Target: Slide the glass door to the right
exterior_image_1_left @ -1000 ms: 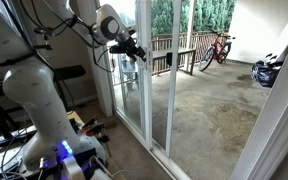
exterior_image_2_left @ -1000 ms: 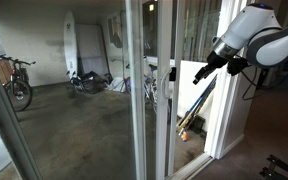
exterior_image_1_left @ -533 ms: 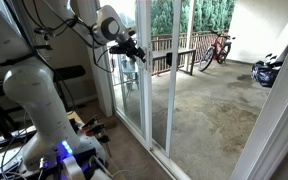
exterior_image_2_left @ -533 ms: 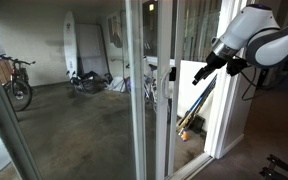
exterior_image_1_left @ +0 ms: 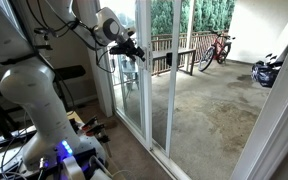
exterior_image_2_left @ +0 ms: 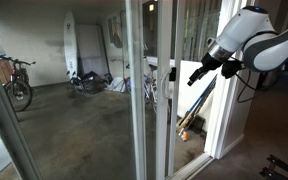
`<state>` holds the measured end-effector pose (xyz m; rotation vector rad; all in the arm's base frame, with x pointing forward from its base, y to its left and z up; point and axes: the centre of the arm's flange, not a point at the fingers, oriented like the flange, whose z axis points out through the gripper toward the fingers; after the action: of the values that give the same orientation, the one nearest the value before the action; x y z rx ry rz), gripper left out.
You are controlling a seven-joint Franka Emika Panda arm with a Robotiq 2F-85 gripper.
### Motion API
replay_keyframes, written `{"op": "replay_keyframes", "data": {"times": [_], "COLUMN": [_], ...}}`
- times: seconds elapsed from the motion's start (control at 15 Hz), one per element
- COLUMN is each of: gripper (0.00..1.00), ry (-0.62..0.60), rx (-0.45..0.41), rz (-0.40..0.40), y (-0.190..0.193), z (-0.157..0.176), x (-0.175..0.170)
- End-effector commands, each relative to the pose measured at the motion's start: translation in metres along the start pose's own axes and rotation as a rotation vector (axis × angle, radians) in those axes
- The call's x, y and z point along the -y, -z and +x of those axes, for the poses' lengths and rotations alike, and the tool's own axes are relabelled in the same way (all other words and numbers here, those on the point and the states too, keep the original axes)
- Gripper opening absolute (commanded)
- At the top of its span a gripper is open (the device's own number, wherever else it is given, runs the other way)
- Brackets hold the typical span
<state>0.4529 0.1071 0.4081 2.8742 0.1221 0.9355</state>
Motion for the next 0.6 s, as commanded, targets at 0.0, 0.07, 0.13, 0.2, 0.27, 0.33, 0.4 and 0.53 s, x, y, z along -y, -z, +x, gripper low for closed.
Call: {"op": "replay_keyframes", "data": {"times": [0.0, 0.07, 0.13, 0.2, 0.27, 0.33, 0.4, 0.53], "gripper": [1.0, 1.0, 1.0, 1.0, 1.0, 1.0, 1.0, 1.0], "ry": [0.031, 0.048, 0.055, 0.064, 0.071, 0.072, 0.074, 0.066], "rx": [-0.044, -0.054, -0.058, -0.068, -0.081, -0.103, -0.119, -0.137], "rz": [-0.004, -0.006, -0.002, 0.01, 0.014, 0.018, 0.019, 0.02], "y": [-0.039, -0.045, -0.046, -0.049, -0.051, -0.053, -0.054, -0.057], "z": [0.02, 0.022, 0.024, 0.025, 0.026, 0.027, 0.028, 0.029], "x": [0.047, 0.059, 0.068, 0.076, 0.083, 0.087, 0.09, 0.093]}}
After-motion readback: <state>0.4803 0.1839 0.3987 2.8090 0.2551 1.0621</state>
